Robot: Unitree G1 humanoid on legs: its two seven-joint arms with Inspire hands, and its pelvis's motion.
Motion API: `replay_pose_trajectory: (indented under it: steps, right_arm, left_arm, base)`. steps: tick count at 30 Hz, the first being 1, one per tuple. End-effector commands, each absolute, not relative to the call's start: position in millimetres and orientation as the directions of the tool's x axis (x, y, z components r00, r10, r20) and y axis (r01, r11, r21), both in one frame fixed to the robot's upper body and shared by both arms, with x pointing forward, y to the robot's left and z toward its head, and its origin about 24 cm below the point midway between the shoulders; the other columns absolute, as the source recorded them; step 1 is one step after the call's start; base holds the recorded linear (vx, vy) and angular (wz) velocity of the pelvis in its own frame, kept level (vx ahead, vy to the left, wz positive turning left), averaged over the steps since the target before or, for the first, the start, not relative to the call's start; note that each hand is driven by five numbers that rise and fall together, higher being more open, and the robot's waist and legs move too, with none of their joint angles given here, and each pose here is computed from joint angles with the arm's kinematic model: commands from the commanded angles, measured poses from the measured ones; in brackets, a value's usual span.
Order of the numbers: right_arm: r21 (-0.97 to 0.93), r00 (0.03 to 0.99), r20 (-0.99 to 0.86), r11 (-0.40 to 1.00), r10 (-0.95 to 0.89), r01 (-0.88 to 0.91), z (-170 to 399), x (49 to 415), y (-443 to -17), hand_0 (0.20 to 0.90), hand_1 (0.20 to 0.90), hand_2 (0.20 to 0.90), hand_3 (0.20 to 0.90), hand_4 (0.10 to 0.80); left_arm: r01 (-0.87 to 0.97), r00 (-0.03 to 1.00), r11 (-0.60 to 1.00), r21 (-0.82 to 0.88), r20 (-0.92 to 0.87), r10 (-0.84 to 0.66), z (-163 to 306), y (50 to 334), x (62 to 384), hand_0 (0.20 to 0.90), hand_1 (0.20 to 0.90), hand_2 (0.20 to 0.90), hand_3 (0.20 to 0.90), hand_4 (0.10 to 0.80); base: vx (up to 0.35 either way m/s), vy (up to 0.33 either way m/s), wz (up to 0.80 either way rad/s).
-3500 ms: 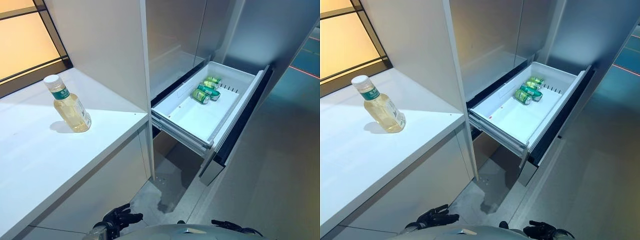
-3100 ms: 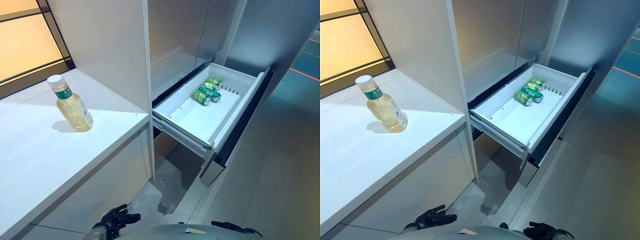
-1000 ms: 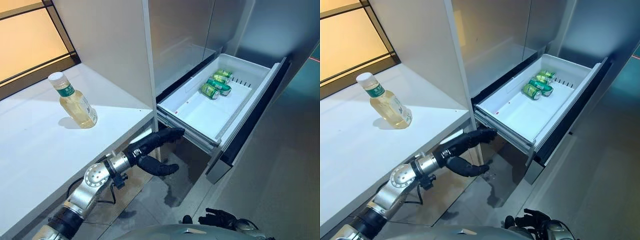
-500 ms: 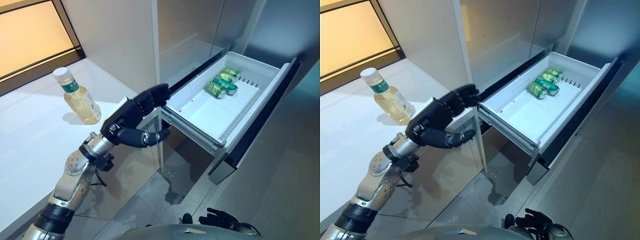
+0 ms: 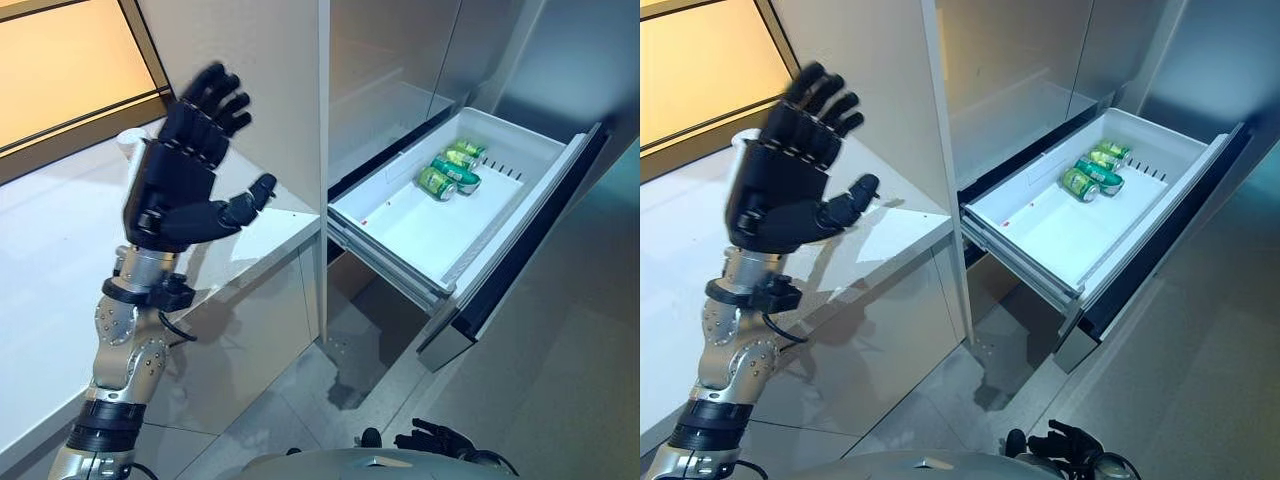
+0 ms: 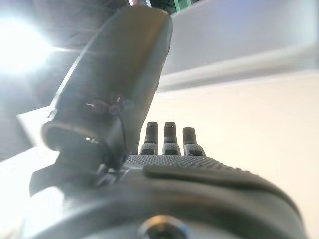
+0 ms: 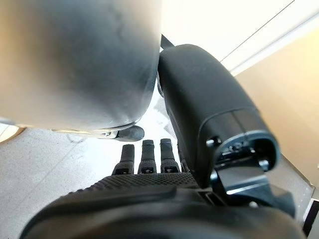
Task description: Put drinks into fridge and close the fridge
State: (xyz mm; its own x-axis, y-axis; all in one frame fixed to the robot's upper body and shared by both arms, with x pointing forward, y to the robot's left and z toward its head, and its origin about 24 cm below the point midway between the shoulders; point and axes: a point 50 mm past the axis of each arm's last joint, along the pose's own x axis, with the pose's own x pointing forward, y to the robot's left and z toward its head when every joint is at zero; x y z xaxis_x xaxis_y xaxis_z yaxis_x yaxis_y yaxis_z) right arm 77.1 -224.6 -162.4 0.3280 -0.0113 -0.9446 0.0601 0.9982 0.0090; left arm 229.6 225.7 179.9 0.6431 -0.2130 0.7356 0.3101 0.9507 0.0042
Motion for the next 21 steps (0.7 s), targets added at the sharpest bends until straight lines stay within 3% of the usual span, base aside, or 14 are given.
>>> replay_pose_trajectory:
  steps: [1,7,12,21]
  right_arm:
    - [0.024,0.285,-0.959,0.997,0.000,0.079,-167.3,60.1,-217.2,0.900,0.900,0.900,0.900,0.800]
    - [0.024,0.273,-0.962,0.996,-0.002,0.090,-167.9,57.9,-215.3,0.900,0.900,0.900,0.900,0.800]
    - [0.022,0.271,-0.963,0.995,-0.005,0.096,-167.4,59.5,-216.0,0.900,0.900,0.900,0.900,0.800]
    - [0.012,0.267,-0.963,0.994,-0.017,0.107,-164.8,66.3,-223.6,0.900,0.900,0.900,0.900,0.800]
  left_arm:
    - [0.192,0.279,0.979,0.071,0.952,-0.124,244.6,228.6,204.2,0.900,0.900,0.900,0.900,0.800]
    - [-0.127,0.265,0.989,-0.071,0.959,0.103,239.8,252.8,196.9,0.900,0.900,0.900,0.900,0.800]
    - [-0.234,0.320,0.964,-0.125,0.927,0.198,227.4,264.5,199.8,0.900,0.900,0.900,0.900,0.800]
    - [-0.324,0.672,0.946,-0.002,0.704,0.231,181.6,276.0,229.7,0.900,0.900,0.900,0.900,0.800]
  base:
    - [0.000,0.000,0.00]
    - [0.000,0.000,0.00]
    - [0.000,0.000,0.00]
    - [0.000,0.000,0.00]
